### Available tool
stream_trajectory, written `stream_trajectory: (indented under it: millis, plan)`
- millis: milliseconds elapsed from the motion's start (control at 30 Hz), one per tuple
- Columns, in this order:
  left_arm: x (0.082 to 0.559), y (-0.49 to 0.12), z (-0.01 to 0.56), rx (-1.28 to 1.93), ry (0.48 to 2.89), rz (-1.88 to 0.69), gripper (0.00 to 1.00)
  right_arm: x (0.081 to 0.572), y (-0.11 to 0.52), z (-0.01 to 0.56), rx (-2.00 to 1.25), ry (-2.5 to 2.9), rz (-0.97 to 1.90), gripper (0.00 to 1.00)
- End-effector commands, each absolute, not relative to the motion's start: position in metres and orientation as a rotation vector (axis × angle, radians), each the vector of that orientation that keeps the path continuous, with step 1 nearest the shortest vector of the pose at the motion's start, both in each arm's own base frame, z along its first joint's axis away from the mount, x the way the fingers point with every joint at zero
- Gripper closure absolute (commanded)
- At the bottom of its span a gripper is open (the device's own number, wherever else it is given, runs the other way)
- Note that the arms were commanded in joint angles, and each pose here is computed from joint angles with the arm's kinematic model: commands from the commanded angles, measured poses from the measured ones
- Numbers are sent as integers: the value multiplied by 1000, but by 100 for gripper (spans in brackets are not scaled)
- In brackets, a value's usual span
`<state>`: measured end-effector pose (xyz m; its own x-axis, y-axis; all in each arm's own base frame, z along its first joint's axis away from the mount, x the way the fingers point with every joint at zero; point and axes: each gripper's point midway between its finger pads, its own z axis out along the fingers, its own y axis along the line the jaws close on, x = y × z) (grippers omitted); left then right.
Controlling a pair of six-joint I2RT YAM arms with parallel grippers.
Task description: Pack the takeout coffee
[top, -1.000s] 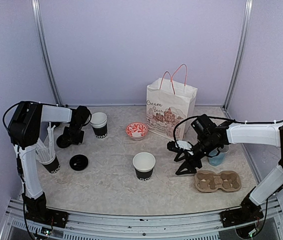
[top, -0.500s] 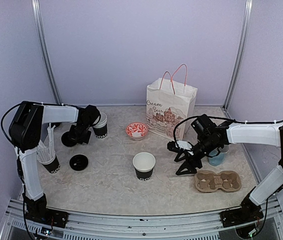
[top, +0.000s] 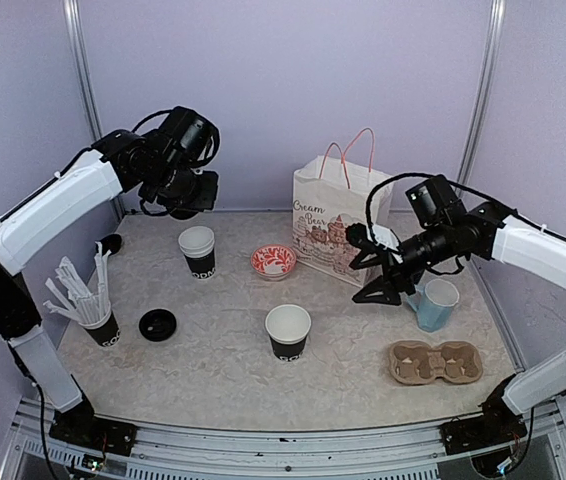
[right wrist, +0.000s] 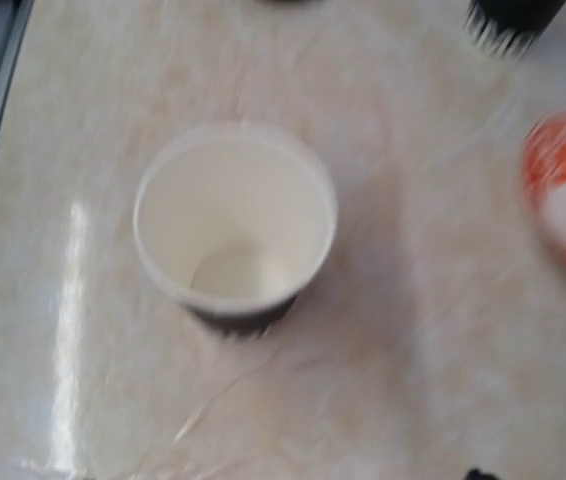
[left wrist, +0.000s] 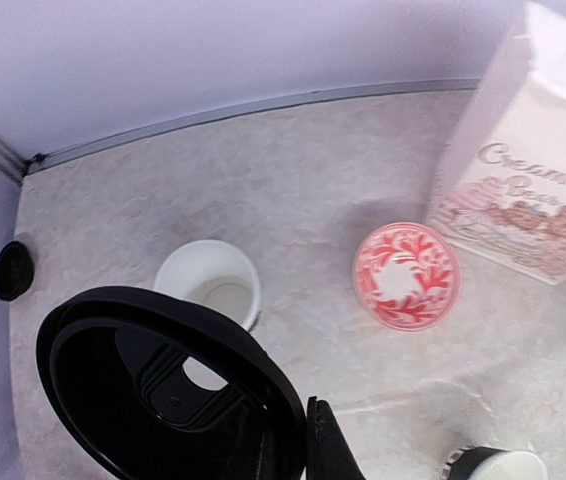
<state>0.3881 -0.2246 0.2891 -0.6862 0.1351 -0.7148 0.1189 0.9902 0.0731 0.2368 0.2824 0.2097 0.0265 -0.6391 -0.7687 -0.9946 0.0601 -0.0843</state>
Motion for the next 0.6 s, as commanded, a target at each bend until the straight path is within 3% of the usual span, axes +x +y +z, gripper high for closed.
stream_trajectory:
  millis: [0, 167, 367, 567]
  plan:
    - [358, -286, 322, 374, 2242, -241, 98, 235, 285, 255, -1582, 1633, 702, 22]
    - [295, -379, 376, 695, 1933, -775, 99, 248, 288, 310, -1473, 1569, 665, 1]
    - [236, -410, 419, 730, 1496, -1325, 98, 255, 301, 343, -1408, 1533, 770, 1]
    - [216, -401, 433, 667, 1304, -1571, 98, 255, 315, 368, -1412, 1447, 851, 1]
